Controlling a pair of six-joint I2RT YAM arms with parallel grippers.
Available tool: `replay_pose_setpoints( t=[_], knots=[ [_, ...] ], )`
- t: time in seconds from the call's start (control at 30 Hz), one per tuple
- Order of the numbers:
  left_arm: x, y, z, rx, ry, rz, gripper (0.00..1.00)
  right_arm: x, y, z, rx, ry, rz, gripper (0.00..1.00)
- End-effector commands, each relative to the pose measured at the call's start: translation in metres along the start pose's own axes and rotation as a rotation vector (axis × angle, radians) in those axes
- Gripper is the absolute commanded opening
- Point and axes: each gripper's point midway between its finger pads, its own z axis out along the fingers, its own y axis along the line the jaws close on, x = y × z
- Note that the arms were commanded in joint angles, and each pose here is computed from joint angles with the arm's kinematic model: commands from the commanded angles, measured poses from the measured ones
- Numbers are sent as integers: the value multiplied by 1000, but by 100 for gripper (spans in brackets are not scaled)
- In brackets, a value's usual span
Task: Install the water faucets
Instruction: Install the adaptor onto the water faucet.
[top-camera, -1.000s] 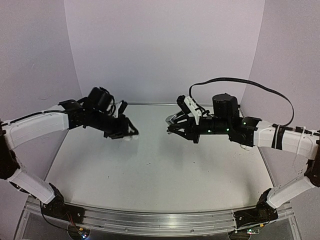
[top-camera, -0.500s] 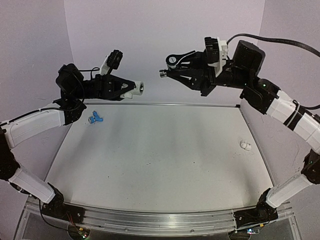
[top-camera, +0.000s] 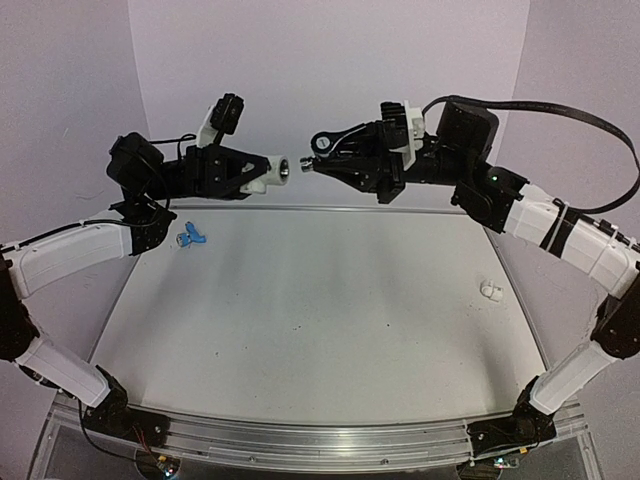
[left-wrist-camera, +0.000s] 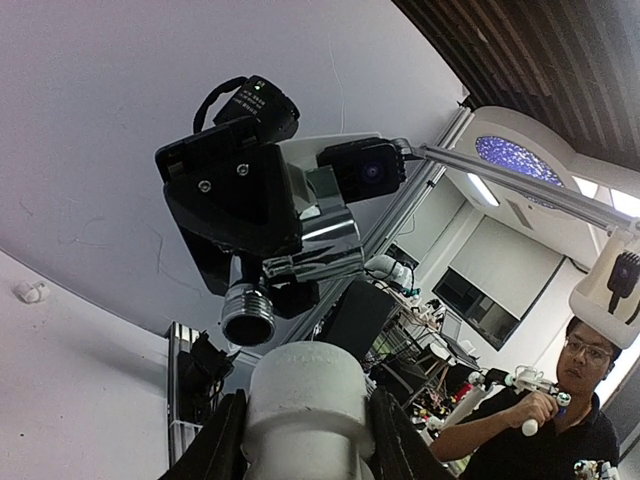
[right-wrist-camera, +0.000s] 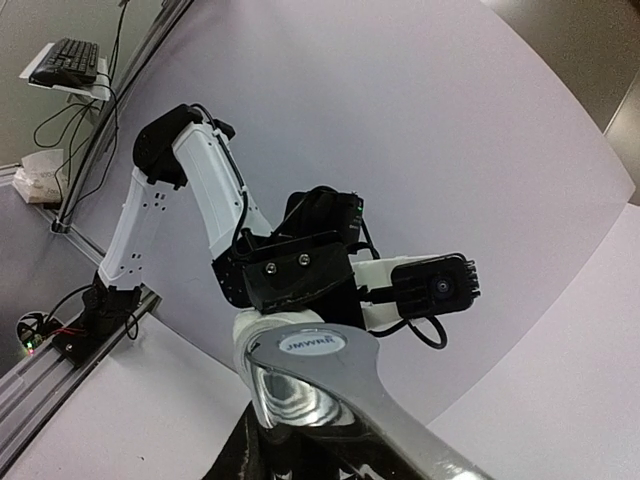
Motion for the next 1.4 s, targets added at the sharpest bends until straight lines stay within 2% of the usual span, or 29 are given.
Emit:
replay_pose_setpoints(
  t=[0.0,0.9,1.37],
  knots=[
    [-14,-18,0,33,-58,80,0,-19,-8,4,15,-98,-60,0],
    [-23,-2,-6,-7,-117,86,0,-33,-16,24,62,-125,-81,0],
    [-23,-5,-8,-13,-134,108,0,-17,-22,39,78,-96,-54,0]
  ],
)
